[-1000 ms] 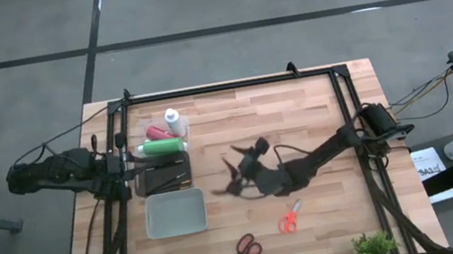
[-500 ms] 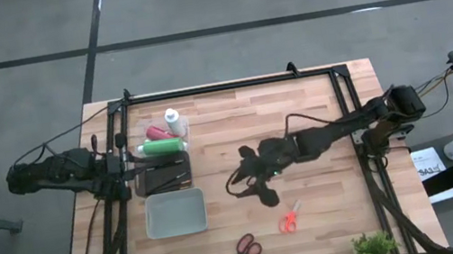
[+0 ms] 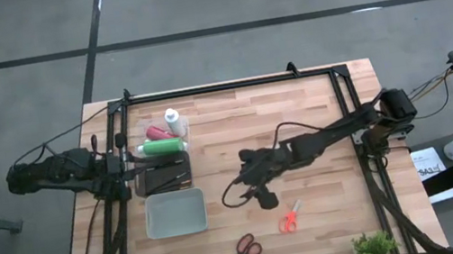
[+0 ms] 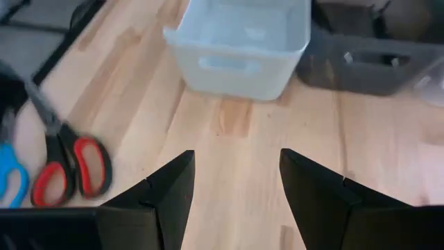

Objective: Pick & Place Paint Supplies
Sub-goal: Put the black scissors into the gray bin

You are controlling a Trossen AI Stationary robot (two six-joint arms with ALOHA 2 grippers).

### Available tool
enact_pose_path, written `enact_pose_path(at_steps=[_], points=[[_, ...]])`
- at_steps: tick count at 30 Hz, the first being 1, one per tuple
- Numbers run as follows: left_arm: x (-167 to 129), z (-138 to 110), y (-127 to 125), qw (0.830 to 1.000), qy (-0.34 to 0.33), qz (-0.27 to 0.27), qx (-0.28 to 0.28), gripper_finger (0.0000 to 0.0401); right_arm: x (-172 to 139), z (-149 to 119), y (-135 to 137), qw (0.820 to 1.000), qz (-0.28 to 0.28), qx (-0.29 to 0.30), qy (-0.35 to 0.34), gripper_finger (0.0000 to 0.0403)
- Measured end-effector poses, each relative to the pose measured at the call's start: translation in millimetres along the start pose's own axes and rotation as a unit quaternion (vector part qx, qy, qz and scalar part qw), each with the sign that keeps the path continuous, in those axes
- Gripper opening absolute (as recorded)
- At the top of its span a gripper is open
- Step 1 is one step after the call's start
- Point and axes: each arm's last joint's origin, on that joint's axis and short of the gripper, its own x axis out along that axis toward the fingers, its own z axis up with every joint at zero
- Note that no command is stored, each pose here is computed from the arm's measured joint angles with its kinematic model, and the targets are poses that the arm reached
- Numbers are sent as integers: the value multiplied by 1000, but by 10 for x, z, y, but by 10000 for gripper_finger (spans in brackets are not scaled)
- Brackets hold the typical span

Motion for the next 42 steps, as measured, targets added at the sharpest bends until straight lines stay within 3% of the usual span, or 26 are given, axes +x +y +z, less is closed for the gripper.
enact_pose_path(at_steps=[9, 14, 21, 26, 36, 42], points=[[1, -1, 0, 1000, 0, 0, 0, 51, 124, -87, 244, 999, 27, -27, 17, 206], [2, 0, -1, 1000, 1, 0, 0, 51, 254, -163, 540, 998, -20, -57, 10, 206], [10, -9, -5, 1000, 6, -2, 1, 51, 444, -314, 877, 1000, -18, -12, 18, 206], [14, -11, -6, 1000, 9, -2, 2, 51, 566, -315, 1011, 1000, -1, -14, 19, 206], [31, -18, -11, 1000, 18, -5, 4, 51, 853, -376, 1039, 996, 66, 1, 54, 205], [33, -47, -19, 999, 33, -9, 7, 51, 967, -383, 1017, 996, 65, -13, 57, 205]])
